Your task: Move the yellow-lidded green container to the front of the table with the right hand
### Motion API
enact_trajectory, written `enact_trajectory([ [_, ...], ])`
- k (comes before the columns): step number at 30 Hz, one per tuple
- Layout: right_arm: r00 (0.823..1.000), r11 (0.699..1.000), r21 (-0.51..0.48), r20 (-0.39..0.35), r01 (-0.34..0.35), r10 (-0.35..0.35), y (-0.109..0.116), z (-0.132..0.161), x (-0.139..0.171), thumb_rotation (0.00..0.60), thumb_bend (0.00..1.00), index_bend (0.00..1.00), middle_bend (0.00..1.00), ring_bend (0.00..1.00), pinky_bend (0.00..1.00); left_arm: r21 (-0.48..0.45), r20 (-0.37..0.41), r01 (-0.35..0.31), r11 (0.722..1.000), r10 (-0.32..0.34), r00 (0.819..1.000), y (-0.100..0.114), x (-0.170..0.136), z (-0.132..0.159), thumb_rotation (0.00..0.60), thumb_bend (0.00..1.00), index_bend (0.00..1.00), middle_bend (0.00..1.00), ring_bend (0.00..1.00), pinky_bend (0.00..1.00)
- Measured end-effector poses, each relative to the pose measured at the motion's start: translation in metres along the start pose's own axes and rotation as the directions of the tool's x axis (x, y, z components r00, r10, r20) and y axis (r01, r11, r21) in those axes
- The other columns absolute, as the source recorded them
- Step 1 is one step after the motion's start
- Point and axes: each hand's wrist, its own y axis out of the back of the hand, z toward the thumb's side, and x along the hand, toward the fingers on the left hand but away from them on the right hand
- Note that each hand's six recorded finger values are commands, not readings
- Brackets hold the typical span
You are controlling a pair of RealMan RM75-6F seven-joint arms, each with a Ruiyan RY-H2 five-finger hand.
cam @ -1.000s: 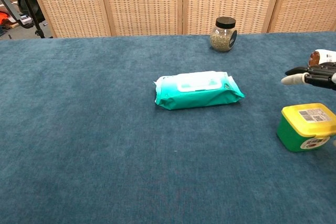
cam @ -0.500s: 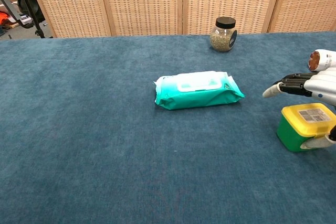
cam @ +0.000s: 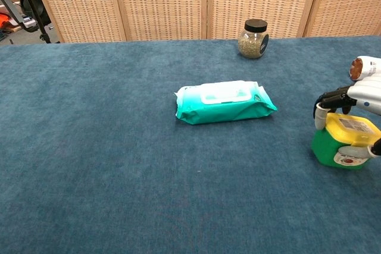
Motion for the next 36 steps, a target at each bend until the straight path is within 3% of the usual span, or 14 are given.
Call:
enact_trajectory([
  [7,0.999,1.000,-0.021,-0.043,-0.023,0.022,0.025,0.006,0.010,0.600,0.93,0.43,0.51,0.43,0.38,0.003,0.003,0.004,1.000,-0.004,1.000,-0.001,0.000,0.001,0.600,0.00,0.00,0.00,0.00,0.00],
  [12,0.989,0.991,-0.057,-0.089,-0.123,0.118,0.046,0.019,0.011,0.600,1.00,0.43,0.51,0.43,0.38,0.004,0.000,0.004,1.000,-0.004,1.000,-0.001,0.001,0.000,0.600,0.00,0.00,0.00,0.00,0.00],
  [18,0.942,0.945,-0.039,-0.105,-0.323,0.318,0.049,0.025,0.001,0.600,1.00,0.43,0.51,0.43,0.38,0.004,-0.003,0.008,1.000,-0.008,1.000,-0.002,0.002,-0.001,0.600,0.00,0.00,0.00,0.00,0.00],
  [22,0.919,0.920,-0.042,-0.082,-0.389,0.384,0.046,0.025,-0.011,0.600,0.99,0.42,0.44,0.40,0.38,0.005,-0.008,0.009,1.000,-0.009,1.000,-0.002,0.002,-0.002,0.600,0.00,0.00,0.00,0.00,0.00],
  [24,0.912,0.912,-0.038,-0.069,-0.408,0.405,0.043,0.025,-0.018,0.600,0.85,0.33,0.27,0.25,0.35,0.004,-0.009,0.009,1.000,-0.009,1.000,-0.002,0.003,-0.002,0.600,0.00,0.00,0.00,0.00,0.00],
  [26,0.904,0.904,-0.028,-0.060,-0.426,0.424,0.040,0.024,-0.022,0.600,0.53,0.14,0.07,0.06,0.23,0.004,-0.009,0.011,1.000,-0.011,1.000,-0.002,0.003,-0.002,0.600,0.00,0.00,0.00,0.00,0.00],
  [29,0.896,0.897,-0.017,-0.044,-0.442,0.441,0.037,0.023,-0.028,0.600,0.18,0.00,0.00,0.00,0.11,0.005,-0.010,0.012,1.000,-0.012,1.000,-0.003,0.004,-0.002,0.600,0.00,0.00,0.00,0.00,0.00],
  [32,0.903,0.903,-0.008,-0.026,-0.429,0.429,0.039,0.020,-0.033,0.600,0.10,0.00,0.00,0.00,0.09,0.005,-0.013,0.012,1.000,-0.012,1.000,-0.003,0.004,-0.003,0.600,0.00,0.00,0.00,0.00,0.00],
  [36,0.932,0.932,0.011,-0.007,-0.361,0.361,0.047,0.018,-0.039,0.600,0.10,0.00,0.00,0.00,0.08,0.006,-0.009,0.013,1.000,-0.013,1.000,-0.003,0.004,-0.002,0.600,0.00,0.00,0.00,0.00,0.00],
])
